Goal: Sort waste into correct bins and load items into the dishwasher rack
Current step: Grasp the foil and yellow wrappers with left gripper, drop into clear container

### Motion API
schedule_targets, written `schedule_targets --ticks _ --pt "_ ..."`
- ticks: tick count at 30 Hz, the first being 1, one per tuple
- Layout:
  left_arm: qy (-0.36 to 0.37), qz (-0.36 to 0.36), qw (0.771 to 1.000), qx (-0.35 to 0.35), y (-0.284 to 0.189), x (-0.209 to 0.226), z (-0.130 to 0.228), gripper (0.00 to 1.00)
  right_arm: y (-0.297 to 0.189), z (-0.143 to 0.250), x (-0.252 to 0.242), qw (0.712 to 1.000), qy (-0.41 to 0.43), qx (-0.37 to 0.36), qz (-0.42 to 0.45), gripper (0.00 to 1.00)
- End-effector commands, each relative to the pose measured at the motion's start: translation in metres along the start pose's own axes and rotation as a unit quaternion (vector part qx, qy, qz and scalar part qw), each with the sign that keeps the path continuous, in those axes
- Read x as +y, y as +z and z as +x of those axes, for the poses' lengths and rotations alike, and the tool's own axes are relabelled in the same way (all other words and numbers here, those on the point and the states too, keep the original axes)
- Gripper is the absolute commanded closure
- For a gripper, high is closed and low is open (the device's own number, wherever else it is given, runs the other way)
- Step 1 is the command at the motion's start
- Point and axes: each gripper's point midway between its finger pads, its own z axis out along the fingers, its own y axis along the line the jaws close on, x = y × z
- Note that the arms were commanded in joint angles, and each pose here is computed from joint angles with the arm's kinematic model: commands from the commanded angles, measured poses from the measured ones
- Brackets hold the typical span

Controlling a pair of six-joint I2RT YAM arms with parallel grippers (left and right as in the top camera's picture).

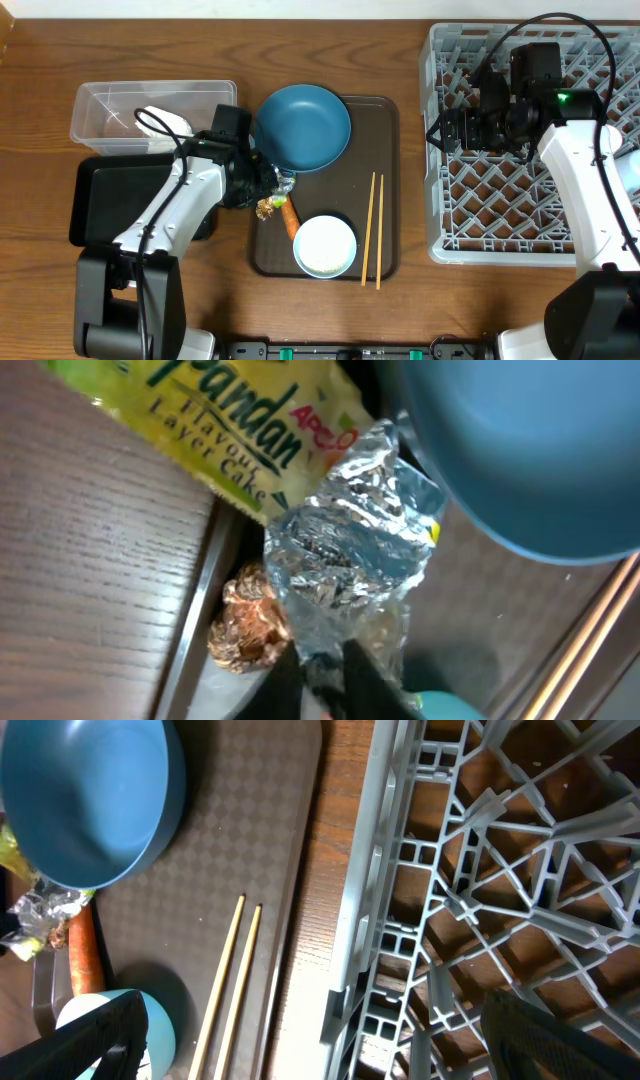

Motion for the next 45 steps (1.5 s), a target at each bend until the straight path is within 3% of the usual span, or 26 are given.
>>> schedule_targets --ticks 1,10,18,23,27,30,33,38,45 --pt "0.001 -0.016 1.000 -0.003 0.001 0.006 0.000 0.94 -0.010 -0.006 0.004 1.000 -0.015 -0.016 0.001 0.01" --pt "0.014 0.005 0.998 -0.061 -0.061 -0.009 -0.018 0.94 -0.010 -0.005 0.004 1.000 -0.018 -0.013 0.001 0.01" --pt "-0.018 -0.006 0.970 -0.241 -0.152 0.012 -0.076 0.93 -0.010 -0.005 0.004 1.000 -0.018 -0.013 0.001 0.01" --pt "-0.033 0.001 0.951 -0.307 -0.167 0.026 -0.119 0.93 -0.010 -0.005 0.004 1.000 -0.018 -0.013 0.001 0.01" --pt "-0.050 -0.004 0.947 -0.318 -0.150 0.039 -0.149 0.93 -0.010 -0.005 0.004 1.000 -0.018 -0.013 0.001 0.01" --pt "-0.060 -0.007 0.945 -0.321 -0.134 0.048 -0.168 0.83 -0.010 -0.005 0.004 1.000 -0.018 -0.013 0.001 0.01" --pt "-0.063 -0.005 0.941 -0.332 -0.132 0.052 -0.179 0.65 -0.010 -0.004 0.004 1.000 -0.018 -0.012 0.001 0.01" --pt "-0.031 0.013 0.948 -0.316 -0.142 0.041 -0.163 0.60 -0.010 -0.004 0.004 1.000 -0.017 -0.011 0.001 0.01" --pt "-0.058 -0.033 0.977 -0.202 -0.139 0.063 -0.086 0.58 -0.010 -0.006 0.005 1.000 -0.019 -0.015 0.001 0.01"
